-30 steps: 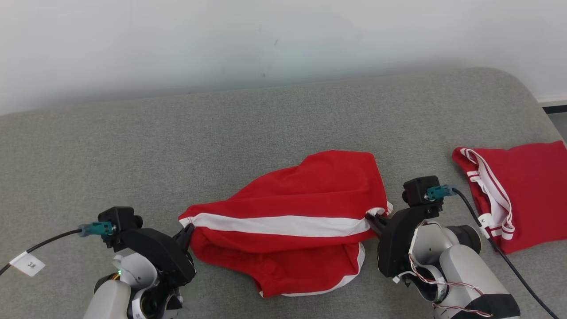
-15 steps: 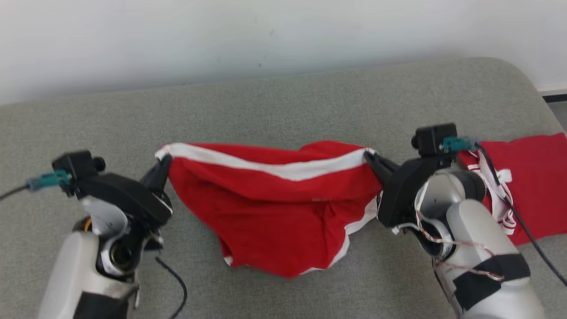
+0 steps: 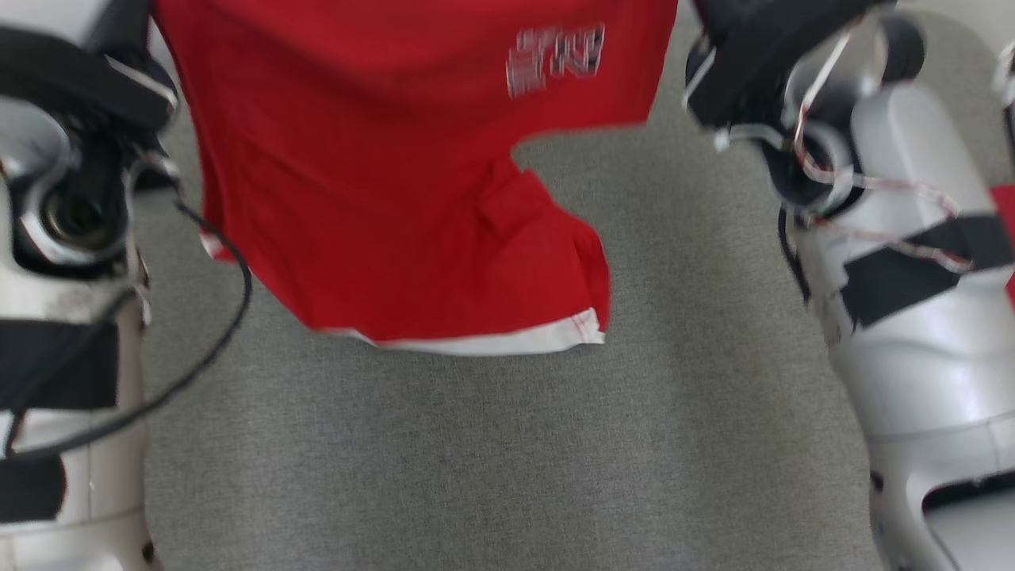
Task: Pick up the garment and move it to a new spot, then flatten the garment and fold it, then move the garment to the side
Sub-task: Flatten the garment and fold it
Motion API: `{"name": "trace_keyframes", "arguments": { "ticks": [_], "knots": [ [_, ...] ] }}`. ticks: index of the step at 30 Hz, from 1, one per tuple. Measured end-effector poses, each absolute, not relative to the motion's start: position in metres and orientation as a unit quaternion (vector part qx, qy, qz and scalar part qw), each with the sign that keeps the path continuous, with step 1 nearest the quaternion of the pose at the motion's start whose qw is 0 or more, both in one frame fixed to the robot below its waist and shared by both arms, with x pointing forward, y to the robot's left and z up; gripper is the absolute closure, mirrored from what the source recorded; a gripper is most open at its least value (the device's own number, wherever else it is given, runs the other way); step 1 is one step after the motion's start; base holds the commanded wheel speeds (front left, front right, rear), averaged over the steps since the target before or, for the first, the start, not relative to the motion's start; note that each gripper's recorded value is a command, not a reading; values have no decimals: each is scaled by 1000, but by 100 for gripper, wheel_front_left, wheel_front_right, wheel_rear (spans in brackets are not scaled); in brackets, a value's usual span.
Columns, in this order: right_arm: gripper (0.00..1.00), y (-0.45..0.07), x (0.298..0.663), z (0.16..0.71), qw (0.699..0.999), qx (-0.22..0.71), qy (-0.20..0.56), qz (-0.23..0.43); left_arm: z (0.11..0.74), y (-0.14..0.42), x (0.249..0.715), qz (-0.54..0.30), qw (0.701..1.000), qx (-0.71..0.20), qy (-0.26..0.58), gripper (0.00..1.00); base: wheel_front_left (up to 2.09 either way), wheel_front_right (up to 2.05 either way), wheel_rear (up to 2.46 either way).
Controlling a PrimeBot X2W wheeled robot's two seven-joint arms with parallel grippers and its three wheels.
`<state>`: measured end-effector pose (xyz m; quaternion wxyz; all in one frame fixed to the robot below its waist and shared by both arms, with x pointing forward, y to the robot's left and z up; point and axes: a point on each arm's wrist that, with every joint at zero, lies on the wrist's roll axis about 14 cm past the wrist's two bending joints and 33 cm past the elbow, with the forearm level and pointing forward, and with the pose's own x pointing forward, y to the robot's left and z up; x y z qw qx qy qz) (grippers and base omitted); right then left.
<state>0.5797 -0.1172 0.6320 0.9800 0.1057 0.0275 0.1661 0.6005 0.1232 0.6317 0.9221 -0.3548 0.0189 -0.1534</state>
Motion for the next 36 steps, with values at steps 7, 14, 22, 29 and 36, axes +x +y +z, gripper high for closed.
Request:
{"name": "trace_keyframes", "arguments": {
  "ticks": [7,14,22,29,36],
  "knots": [
    [100,-124,627,693,982,59,-97,152,678,130,643,-150,907,-386,-74,100,0,0,0],
    [100,-136,655,746,963,24,-236,129,718,134,670,-172,871,-430,-163,100,0,0,0],
    [100,-150,675,737,964,-14,-245,108,708,123,676,-191,867,-418,-190,100,0,0,0],
    [100,-143,673,636,982,-30,-133,129,615,101,663,-189,883,-418,-95,100,0,0,0],
    [100,-148,637,584,986,-24,-71,151,581,89,617,-197,876,-437,-60,100,0,0,0]
  ]
}}
